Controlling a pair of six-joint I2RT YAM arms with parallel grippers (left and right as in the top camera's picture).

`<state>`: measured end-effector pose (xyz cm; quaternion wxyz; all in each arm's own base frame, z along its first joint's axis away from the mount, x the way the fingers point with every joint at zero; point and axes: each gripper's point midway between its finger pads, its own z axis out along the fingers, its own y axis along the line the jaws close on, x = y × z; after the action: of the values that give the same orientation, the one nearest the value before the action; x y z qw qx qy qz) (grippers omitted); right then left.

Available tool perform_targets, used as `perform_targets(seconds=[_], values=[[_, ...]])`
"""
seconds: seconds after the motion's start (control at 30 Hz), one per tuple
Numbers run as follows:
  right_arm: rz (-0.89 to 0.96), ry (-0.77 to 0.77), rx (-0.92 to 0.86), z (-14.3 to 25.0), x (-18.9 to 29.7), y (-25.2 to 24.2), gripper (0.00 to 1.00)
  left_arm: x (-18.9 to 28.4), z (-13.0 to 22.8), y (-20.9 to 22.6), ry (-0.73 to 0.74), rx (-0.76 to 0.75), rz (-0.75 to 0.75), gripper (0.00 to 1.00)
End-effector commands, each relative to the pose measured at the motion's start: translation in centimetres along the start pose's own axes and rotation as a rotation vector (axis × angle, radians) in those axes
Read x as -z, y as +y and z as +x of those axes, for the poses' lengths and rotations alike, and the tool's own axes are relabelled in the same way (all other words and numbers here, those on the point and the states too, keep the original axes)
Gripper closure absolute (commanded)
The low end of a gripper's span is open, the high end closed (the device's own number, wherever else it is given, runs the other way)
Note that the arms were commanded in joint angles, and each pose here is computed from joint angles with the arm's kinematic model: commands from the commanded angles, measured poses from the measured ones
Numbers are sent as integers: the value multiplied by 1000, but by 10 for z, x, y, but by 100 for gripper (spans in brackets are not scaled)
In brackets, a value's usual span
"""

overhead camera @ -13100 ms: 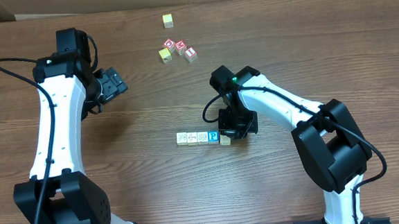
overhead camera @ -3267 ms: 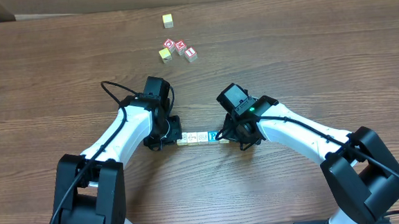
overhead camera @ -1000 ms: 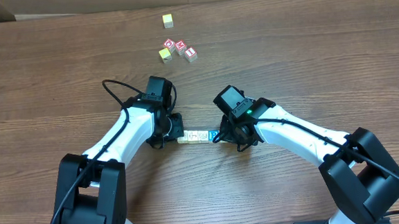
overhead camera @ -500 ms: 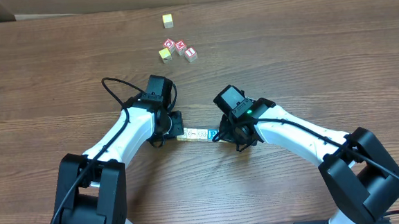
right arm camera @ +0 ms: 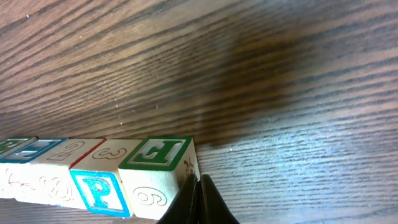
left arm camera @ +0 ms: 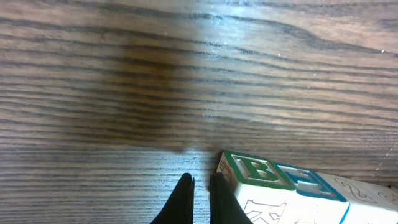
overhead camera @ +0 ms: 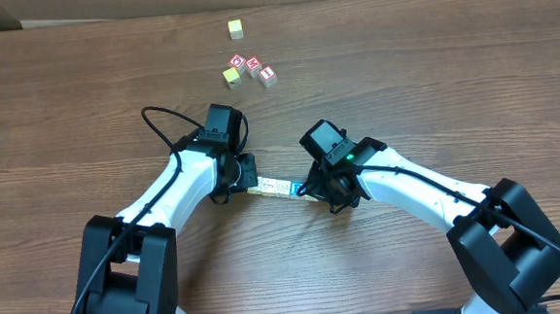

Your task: Flip 5 blocks

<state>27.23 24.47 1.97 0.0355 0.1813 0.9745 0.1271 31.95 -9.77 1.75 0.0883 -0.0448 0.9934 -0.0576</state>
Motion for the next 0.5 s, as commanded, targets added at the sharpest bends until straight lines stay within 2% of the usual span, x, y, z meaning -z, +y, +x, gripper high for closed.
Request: perform_targets(seconds=[0.0,0.47], values=[[-32,37,-20,10,-2,8,96,-6,8,-7,27,-3,25,96],[-59,48,-45,36,-4,27,96,-6,-2,-11,-11,-6,40,96]])
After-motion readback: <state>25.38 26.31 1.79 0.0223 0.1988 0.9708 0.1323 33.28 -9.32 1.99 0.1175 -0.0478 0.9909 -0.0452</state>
